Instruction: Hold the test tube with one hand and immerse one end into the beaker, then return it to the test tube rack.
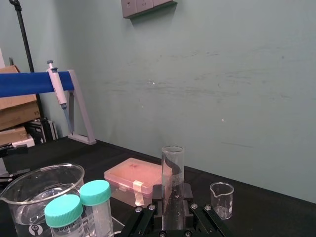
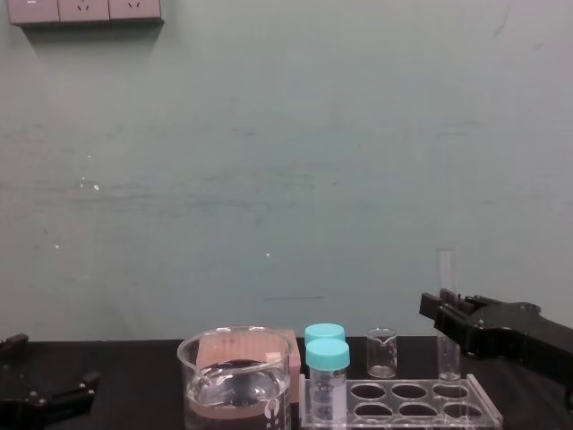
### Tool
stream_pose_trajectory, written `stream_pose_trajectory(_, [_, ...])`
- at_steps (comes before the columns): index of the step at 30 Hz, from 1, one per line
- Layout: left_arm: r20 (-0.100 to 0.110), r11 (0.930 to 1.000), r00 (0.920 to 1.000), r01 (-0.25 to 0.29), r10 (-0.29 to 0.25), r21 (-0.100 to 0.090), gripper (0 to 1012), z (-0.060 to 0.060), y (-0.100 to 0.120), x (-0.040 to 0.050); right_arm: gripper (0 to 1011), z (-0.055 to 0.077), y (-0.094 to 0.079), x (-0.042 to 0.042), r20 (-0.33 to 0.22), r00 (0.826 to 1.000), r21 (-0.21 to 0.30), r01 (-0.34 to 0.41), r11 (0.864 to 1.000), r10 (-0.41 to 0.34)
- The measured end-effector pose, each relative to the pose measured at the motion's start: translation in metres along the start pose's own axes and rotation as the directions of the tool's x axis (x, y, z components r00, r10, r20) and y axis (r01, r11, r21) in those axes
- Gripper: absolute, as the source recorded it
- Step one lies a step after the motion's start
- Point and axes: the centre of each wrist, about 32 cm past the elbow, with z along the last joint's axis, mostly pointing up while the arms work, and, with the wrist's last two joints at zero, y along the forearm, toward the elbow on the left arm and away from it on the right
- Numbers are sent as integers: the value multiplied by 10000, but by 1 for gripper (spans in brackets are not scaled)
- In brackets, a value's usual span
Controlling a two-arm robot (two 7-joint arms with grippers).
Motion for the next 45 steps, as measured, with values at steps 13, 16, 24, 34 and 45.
stream_pose_trajectory(13, [0, 10000, 10000, 1, -1, 0, 1000, 0, 0, 0, 478, 3, 0, 1, -9, 10000, 27, 8, 10000, -8])
stream_pose_trajectory(16, [1, 10000, 10000, 0, 0, 0, 1000, 0, 0, 0, 575, 3, 1, 1, -12, 10000, 29, 9, 10000, -9])
stream_pose_trajectory(24, [1, 10000, 10000, 0, 0, 0, 1000, 0, 0, 0, 852, 17, -4, 4, -47, 10000, 132, 22, 9999, -22])
stream_pose_trajectory(34, [0, 10000, 10000, 0, 0, 0, 1000, 0, 0, 0, 1000, 304, -260, -15, 276, 9972, 1359, 655, 9886, -698])
stream_pose_trajectory(45, [0, 10000, 10000, 0, 0, 0, 1000, 0, 0, 0, 1000, 227, -772, 90, 766, 9356, 1011, 3366, 9362, -3446])
